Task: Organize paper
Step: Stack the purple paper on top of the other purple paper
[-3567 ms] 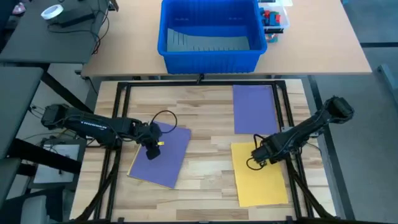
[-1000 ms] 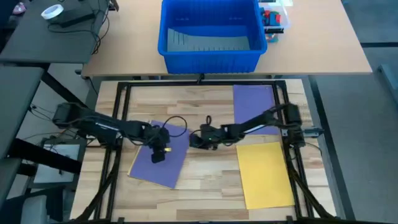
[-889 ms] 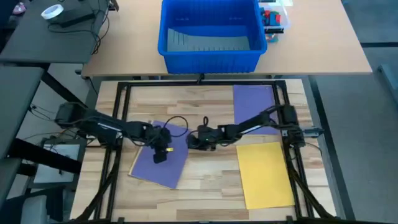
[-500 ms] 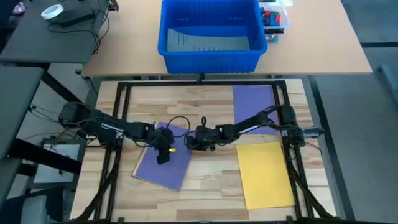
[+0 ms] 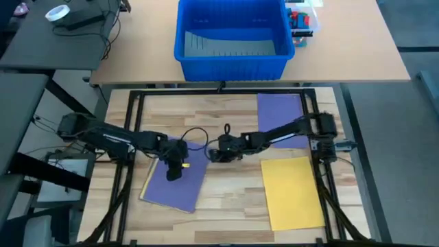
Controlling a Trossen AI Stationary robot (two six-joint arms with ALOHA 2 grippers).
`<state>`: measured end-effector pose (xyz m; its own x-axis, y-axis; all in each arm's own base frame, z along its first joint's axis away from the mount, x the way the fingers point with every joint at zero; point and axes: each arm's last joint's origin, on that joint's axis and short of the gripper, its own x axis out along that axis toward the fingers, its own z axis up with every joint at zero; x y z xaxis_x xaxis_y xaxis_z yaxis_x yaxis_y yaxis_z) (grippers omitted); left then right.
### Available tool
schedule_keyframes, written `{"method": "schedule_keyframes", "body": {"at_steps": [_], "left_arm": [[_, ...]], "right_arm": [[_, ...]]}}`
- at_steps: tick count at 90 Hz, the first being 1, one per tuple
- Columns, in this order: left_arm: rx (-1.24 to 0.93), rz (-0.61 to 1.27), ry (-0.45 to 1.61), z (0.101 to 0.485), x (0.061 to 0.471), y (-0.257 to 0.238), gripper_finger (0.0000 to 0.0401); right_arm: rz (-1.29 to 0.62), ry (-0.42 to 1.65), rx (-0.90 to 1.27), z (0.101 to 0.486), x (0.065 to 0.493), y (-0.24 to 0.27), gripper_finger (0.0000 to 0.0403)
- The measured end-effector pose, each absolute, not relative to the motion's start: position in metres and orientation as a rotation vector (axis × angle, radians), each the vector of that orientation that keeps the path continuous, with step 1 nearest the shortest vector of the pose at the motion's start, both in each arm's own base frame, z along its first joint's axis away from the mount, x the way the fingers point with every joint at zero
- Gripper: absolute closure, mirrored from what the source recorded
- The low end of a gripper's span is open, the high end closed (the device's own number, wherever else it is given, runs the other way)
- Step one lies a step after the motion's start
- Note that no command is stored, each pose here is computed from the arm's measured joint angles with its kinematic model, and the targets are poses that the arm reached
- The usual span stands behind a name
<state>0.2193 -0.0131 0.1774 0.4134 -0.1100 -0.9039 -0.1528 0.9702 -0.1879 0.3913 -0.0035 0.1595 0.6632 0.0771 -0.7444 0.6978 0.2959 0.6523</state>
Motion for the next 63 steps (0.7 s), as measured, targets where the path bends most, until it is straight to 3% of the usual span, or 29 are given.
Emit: {"method": "schedule_keyframes", "body": {"at_steps": [12,24,35,63], "left_arm": [[-0.244,0.045,1.105,0.192,0.213,-0.008,0.0401],[-0.242,0.094,1.087,0.189,0.212,-0.003,0.0401],[-0.263,0.113,1.105,0.169,0.213,-0.002,0.0401],[-0.279,0.099,1.107,0.144,0.228,-0.007,0.0401]], "right_arm": [[-0.498,0.788,1.154,0.187,0.374,-0.021,0.0403],[-0.528,0.770,1.188,0.191,0.371,-0.028,0.0403],[-0.557,0.784,1.253,0.168,0.382,-0.026,0.0390],[-0.488,0.668,1.341,0.116,0.412,-0.030,0.0302]]}}
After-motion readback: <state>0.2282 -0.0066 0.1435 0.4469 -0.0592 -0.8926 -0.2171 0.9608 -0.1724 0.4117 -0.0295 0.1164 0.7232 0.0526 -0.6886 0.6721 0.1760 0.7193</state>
